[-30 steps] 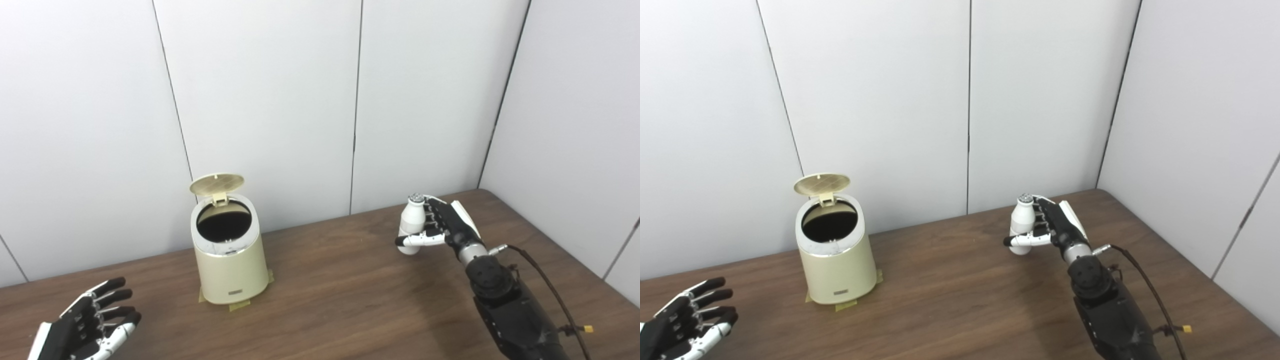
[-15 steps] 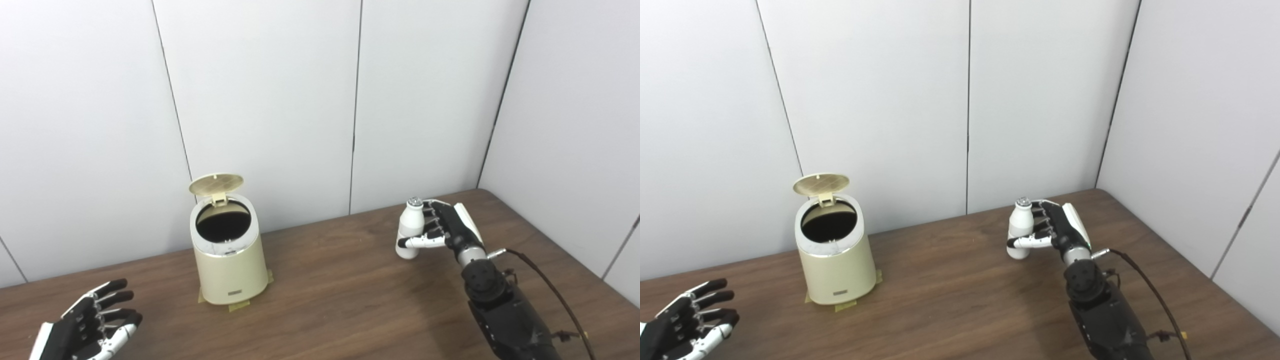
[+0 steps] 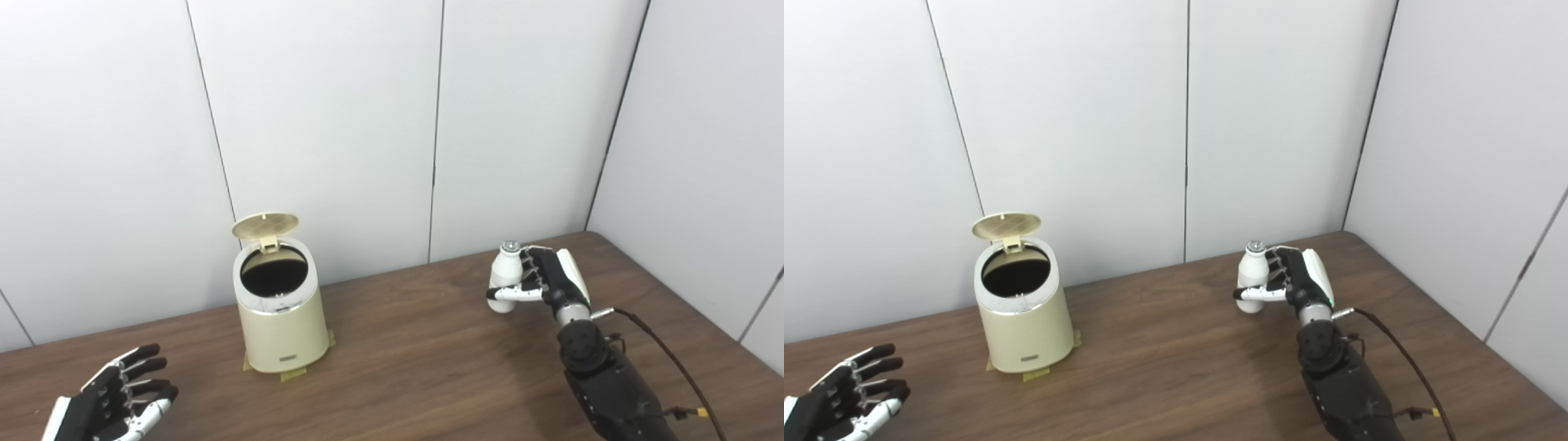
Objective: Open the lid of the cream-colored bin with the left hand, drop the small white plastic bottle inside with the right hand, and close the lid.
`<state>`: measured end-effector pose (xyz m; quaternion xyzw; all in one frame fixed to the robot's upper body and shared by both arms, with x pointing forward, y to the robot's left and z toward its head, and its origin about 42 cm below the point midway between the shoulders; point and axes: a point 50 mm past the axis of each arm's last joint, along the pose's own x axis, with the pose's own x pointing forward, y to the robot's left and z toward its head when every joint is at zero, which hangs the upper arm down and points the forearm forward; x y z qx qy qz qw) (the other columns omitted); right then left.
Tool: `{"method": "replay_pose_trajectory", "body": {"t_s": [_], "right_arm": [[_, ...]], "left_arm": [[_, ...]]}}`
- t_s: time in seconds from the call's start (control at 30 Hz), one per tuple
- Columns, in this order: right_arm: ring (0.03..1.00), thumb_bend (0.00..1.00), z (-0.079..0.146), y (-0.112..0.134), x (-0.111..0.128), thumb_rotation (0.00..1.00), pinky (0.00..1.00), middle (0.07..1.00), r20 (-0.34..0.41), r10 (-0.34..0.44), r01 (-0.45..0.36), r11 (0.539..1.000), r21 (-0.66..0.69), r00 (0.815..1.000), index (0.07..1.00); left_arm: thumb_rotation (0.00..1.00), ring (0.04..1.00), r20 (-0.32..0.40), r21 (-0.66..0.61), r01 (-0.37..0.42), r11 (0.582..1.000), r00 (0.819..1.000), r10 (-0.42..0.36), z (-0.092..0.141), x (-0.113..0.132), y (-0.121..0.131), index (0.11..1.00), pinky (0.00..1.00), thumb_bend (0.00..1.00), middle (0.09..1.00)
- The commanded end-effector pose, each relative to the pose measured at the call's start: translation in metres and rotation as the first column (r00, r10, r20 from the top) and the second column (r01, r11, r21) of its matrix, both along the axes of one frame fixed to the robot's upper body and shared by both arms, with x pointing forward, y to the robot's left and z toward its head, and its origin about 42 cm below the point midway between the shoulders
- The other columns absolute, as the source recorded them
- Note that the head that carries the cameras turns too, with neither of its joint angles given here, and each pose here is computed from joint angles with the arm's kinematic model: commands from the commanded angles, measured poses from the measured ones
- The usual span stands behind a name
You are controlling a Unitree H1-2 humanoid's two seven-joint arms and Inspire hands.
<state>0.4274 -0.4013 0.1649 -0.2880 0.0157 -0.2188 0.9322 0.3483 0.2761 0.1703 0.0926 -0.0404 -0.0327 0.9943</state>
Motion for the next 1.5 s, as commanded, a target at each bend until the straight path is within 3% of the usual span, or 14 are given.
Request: {"method": "replay_pose_trajectory", "body": {"t_s": [0.0, 0.13, 0.37, 0.6, 0.77, 0.93, 1.03, 1.13, 1.47], "right_arm": [[0.297, 0.52, 0.035, 0.000, 0.012, 0.00, 0.24, 0.407, 0.127, 0.010, -0.005, 0.999, -0.035, 0.992, 0.526], [0.304, 0.52, 0.045, 0.007, 0.011, 0.00, 0.24, 0.412, 0.176, 0.034, -0.024, 0.998, -0.060, 0.984, 0.526], [0.330, 0.52, 0.094, 0.048, 0.011, 0.00, 0.27, 0.420, 0.273, 0.134, -0.127, 0.991, -0.045, 0.953, 0.518], [0.370, 0.53, 0.148, 0.100, 0.015, 0.00, 0.31, 0.438, 0.311, 0.303, -0.268, 0.952, -0.150, 0.901, 0.511], [0.389, 0.53, 0.169, 0.129, 0.021, 0.00, 0.33, 0.443, 0.323, 0.377, -0.335, 0.925, -0.178, 0.868, 0.501], [0.378, 0.53, 0.175, 0.148, 0.028, 0.00, 0.32, 0.454, 0.325, 0.461, -0.407, 0.886, -0.221, 0.826, 0.505], [0.396, 0.53, 0.174, 0.157, 0.030, 0.00, 0.34, 0.457, 0.315, 0.483, -0.426, 0.873, -0.237, 0.817, 0.498], [0.379, 0.53, 0.170, 0.173, 0.030, 0.00, 0.32, 0.454, 0.317, 0.532, -0.485, 0.847, -0.220, 0.785, 0.496], [0.352, 0.53, 0.167, 0.208, 0.024, 0.00, 0.29, 0.439, 0.325, 0.615, -0.588, 0.787, -0.187, 0.719, 0.501]], "left_arm": [[0.00, 0.662, 0.101, 0.017, 0.012, 1.000, 0.995, -0.014, 0.021, 0.009, -0.002, 0.797, 0.52, 0.51, 0.754], [0.00, 0.648, 0.106, 0.019, 0.021, 1.000, 0.994, -0.022, 0.019, 0.010, -0.003, 0.795, 0.51, 0.51, 0.746], [0.00, 0.626, 0.129, 0.046, 0.024, 0.999, 0.991, -0.029, 0.015, 0.012, -0.006, 0.780, 0.49, 0.53, 0.725], [0.00, 0.620, 0.118, 0.030, 0.024, 0.999, 0.993, -0.027, 0.008, 0.017, -0.017, 0.773, 0.49, 0.55, 0.719], [0.00, 0.606, 0.130, 0.011, 0.030, 0.999, 0.991, -0.032, 0.003, 0.020, -0.026, 0.759, 0.48, 0.56, 0.712], [0.00, 0.604, 0.131, -0.018, 0.023, 1.000, 0.991, -0.020, -0.001, 0.023, -0.037, 0.751, 0.48, 0.61, 0.708], [0.00, 0.598, 0.125, -0.032, 0.023, 0.999, 0.992, -0.019, -0.002, 0.024, -0.044, 0.750, 0.49, 0.62, 0.708], [0.00, 0.590, 0.135, -0.025, 0.026, 0.999, 0.991, -0.023, -0.005, 0.026, -0.050, 0.750, 0.48, 0.62, 0.707], [0.03, 0.626, 0.144, -0.040, 0.036, 0.999, 0.989, -0.030, -0.007, 0.026, -0.061, 0.739, 0.51, 0.65, 0.716]]}}
